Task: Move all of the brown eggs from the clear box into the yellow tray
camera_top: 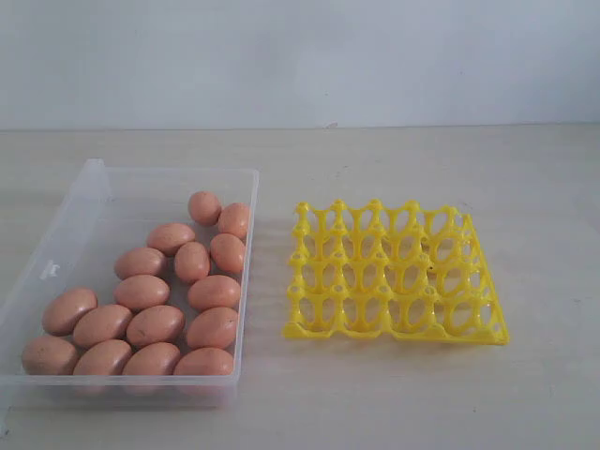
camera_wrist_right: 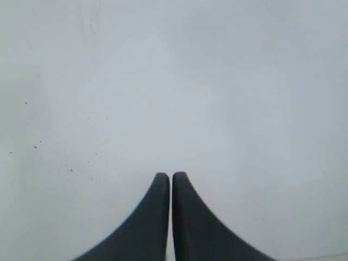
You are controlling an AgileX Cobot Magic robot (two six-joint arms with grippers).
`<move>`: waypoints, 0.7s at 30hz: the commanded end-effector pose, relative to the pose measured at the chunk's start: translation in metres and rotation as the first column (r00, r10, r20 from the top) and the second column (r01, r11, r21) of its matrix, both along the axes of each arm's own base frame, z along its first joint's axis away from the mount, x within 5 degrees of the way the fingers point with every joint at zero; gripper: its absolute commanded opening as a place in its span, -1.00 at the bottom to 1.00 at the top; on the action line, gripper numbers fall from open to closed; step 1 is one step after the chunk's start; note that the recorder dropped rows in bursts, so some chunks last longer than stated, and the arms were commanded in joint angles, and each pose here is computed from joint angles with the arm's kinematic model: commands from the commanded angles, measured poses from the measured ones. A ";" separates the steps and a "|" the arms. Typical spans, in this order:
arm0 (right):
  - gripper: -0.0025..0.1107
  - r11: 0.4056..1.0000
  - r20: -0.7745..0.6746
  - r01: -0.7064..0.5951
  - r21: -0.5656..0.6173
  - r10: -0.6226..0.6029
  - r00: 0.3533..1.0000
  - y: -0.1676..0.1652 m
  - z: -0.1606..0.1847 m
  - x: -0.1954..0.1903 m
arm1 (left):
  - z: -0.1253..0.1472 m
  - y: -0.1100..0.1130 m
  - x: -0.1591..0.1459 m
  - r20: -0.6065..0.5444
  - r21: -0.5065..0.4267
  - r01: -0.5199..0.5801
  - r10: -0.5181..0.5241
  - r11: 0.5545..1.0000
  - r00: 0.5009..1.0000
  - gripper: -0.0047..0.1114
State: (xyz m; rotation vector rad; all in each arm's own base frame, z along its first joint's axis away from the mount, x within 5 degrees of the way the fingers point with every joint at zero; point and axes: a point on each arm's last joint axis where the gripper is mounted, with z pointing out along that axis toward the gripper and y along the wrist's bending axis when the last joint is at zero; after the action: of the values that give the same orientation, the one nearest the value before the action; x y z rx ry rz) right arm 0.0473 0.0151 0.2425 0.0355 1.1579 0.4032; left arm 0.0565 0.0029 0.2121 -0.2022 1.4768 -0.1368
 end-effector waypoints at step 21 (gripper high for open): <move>-0.96 0.959 0.270 -0.147 -0.243 0.212 0.939 0.024 0.168 -0.019 | 0.001 0.000 0.000 0.005 0.001 0.004 -0.004 1.000 1.000 -0.85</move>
State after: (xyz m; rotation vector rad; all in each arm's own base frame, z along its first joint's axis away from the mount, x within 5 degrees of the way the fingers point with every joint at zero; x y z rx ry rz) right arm 0.0174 0.0326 0.3814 -0.2388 0.8550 0.4395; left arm 0.0565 0.0029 0.2121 -0.2022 1.4768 -0.1368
